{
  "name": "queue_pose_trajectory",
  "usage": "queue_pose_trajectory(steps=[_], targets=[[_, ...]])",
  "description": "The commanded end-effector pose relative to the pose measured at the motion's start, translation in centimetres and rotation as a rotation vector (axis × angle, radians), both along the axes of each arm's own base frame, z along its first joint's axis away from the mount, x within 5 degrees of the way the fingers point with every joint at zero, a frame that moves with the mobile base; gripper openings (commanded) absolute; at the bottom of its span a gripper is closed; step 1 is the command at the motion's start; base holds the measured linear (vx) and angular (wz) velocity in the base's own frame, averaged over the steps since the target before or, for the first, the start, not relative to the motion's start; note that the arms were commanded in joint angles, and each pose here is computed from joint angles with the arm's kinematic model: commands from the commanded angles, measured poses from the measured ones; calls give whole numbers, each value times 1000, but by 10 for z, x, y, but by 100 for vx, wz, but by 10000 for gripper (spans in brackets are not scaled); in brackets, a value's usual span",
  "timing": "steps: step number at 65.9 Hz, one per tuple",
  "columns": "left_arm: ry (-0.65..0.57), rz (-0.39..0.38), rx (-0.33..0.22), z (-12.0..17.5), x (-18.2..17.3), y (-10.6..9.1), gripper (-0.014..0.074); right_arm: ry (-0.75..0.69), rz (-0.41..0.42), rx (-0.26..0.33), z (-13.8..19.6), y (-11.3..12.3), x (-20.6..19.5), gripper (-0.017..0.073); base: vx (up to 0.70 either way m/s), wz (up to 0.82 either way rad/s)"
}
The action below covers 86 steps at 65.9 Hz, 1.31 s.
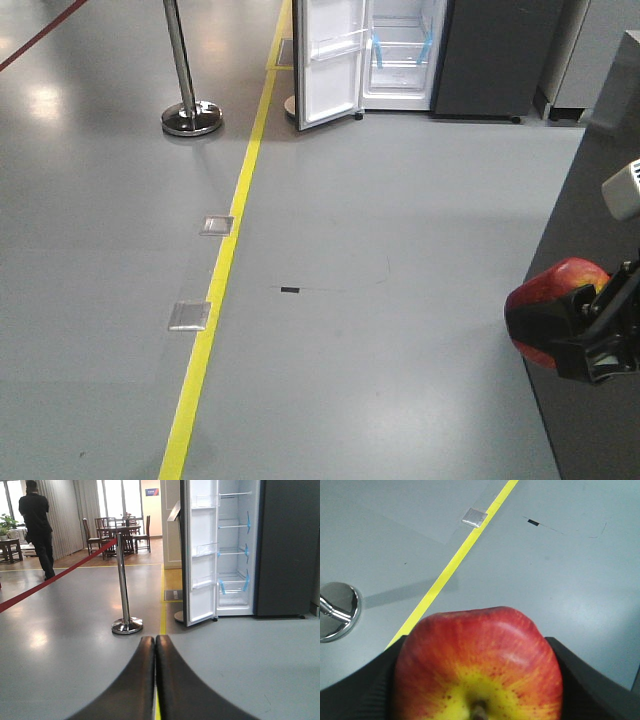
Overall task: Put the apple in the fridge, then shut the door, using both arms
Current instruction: 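Drive toward the open white refrigerator holding the apple in the right gripper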
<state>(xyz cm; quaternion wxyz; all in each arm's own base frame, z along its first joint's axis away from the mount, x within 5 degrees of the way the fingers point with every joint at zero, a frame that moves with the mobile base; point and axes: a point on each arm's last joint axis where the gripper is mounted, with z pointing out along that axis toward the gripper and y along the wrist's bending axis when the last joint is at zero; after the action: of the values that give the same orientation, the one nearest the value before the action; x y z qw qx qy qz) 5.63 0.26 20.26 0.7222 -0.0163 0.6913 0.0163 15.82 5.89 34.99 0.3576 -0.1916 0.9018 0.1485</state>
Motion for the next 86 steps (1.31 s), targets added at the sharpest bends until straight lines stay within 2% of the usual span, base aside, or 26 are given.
queue_pose_trajectory(steps=[1, 86], targets=[[-47, 1, -7, -2, 1, 0, -6, -86, -12, 32, 14, 0, 2, 143, 35, 3], [-47, 1, -7, -2, 1, 0, -6, -86, -12, 32, 14, 0, 2, 143, 34, 0]])
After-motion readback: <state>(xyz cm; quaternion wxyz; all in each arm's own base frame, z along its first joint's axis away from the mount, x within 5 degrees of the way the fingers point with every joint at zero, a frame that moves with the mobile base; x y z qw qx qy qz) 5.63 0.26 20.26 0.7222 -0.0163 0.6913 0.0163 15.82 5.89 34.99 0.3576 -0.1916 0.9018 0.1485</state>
